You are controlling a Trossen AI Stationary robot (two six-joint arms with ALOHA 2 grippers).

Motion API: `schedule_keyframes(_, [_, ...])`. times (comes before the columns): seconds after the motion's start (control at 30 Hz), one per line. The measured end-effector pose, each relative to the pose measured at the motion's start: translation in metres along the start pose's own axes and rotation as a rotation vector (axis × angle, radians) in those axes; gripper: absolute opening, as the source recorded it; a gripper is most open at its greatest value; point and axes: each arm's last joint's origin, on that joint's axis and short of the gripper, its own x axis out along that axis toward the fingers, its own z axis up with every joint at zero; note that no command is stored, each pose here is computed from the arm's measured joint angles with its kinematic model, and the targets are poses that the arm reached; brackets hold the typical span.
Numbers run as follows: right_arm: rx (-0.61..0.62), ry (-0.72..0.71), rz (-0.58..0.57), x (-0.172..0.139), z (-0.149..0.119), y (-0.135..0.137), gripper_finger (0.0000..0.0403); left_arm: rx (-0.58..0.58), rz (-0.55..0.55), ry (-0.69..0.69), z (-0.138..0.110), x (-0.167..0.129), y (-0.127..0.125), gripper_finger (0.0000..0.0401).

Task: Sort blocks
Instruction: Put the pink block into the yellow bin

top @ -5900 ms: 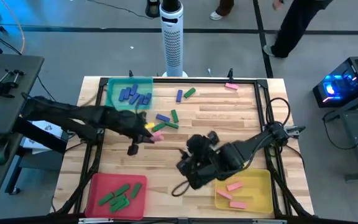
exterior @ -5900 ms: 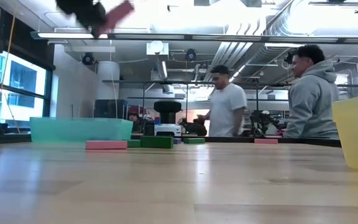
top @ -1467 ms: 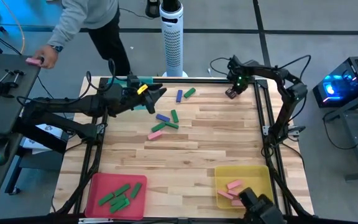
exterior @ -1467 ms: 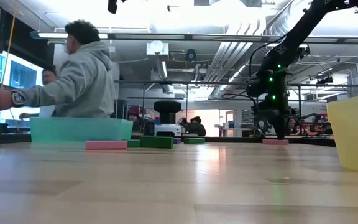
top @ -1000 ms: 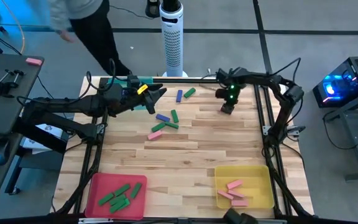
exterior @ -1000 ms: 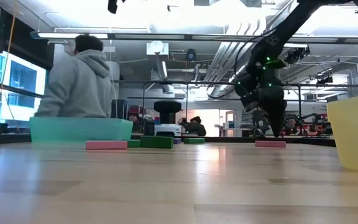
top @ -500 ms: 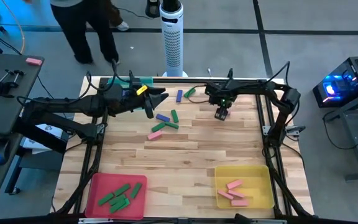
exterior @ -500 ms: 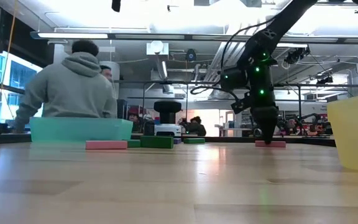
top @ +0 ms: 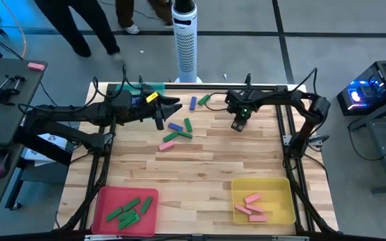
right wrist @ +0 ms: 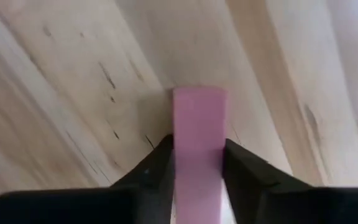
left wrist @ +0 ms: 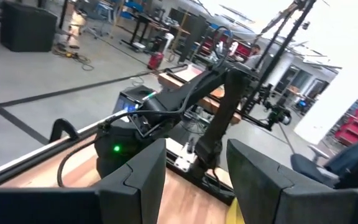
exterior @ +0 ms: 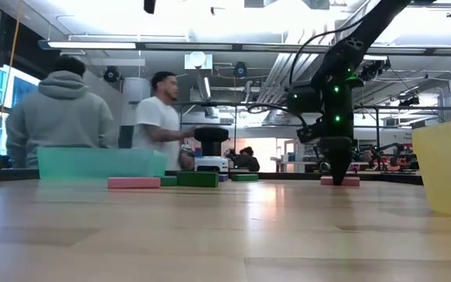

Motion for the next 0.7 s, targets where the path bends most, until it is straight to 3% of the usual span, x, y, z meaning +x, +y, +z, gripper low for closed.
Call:
schedule_keyframes(0.07, [0.025, 0.002, -0.027, -0.004, 0.001, 0.01, 0.0057, 0.0, -0.014, 0.006, 0.0, 0.0, 0.0, 0.0156])
schedule_keyframes(0.13, [0.03, -0.01, -0.033, -0.013, 0.003, 0.023, 0.0048, 0.0, -0.025, 0.012, 0.0, 0.0, -0.001, 0.0154])
schedule_keyframes(0.23, [0.017, -0.061, 0.119, -0.039, 0.0, 0.049, 0.0046, 0.0, -0.036, 0.017, -0.001, 0.0, -0.001, 0.0151])
schedule_keyframes(0.33, [-0.03, -0.216, 0.248, -0.08, -0.01, 0.067, 0.0045, 0.002, -0.033, 0.025, -0.001, 0.0, -0.001, 0.0149])
schedule_keyframes(0.53, [-0.129, -0.279, 0.427, -0.129, -0.066, 0.113, 0.0045, 0.01, -0.02, 0.055, -0.004, 0.0, 0.001, 0.0148])
schedule_keyframes(0.7, [-0.19, -0.154, 0.462, -0.132, -0.121, 0.151, 0.0045, 0.015, -0.012, 0.073, -0.006, 0.0, 0.001, 0.0148])
